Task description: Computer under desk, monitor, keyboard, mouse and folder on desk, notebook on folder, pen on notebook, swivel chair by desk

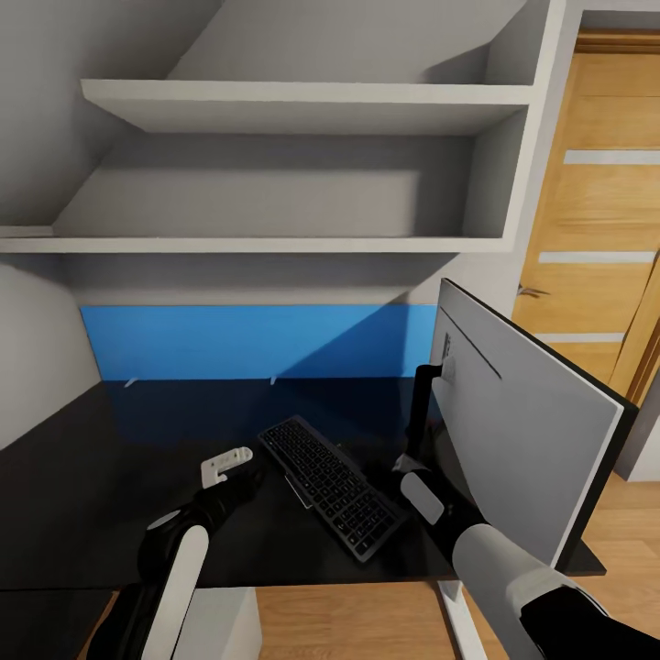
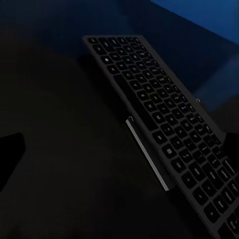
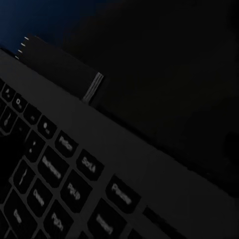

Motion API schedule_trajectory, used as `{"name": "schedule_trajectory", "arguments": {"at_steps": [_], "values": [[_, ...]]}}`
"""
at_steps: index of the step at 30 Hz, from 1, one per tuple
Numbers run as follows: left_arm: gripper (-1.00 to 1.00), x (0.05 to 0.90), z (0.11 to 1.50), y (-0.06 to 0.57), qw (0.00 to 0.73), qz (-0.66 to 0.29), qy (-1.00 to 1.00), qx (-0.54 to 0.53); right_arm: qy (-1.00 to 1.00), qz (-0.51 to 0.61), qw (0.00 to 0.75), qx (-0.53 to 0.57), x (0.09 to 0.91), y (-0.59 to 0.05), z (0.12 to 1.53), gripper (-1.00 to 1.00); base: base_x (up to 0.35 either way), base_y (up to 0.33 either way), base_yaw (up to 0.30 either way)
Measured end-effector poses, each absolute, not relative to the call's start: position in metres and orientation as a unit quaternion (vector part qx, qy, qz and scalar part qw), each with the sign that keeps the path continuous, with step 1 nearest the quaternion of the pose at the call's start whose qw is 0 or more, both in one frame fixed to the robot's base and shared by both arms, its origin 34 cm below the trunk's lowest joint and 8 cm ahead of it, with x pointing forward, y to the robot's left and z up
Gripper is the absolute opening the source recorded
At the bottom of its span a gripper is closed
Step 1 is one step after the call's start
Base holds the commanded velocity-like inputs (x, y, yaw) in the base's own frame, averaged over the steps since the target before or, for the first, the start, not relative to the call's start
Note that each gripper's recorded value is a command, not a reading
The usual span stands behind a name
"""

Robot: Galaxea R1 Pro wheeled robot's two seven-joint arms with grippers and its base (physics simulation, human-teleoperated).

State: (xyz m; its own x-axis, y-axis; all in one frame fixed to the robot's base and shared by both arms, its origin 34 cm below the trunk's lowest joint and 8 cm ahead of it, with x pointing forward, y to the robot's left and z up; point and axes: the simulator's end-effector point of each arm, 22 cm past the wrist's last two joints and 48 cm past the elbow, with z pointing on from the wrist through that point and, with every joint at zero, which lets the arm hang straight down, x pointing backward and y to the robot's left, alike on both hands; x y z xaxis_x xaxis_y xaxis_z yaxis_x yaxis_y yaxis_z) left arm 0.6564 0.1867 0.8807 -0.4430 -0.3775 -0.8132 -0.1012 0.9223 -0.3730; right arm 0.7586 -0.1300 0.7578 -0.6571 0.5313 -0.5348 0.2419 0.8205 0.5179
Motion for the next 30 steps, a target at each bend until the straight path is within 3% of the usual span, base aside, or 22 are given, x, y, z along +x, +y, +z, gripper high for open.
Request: {"name": "schedule_trajectory", "arguments": {"at_steps": [30], "values": [[1.00,0.6555,0.8735,0.1800,0.501,-0.137,0.844,-0.136,0.885,0.218,0.345,0.224,0.7574,-0.1228,0.7590,1.00,0.000,0.000,0.000]]}}
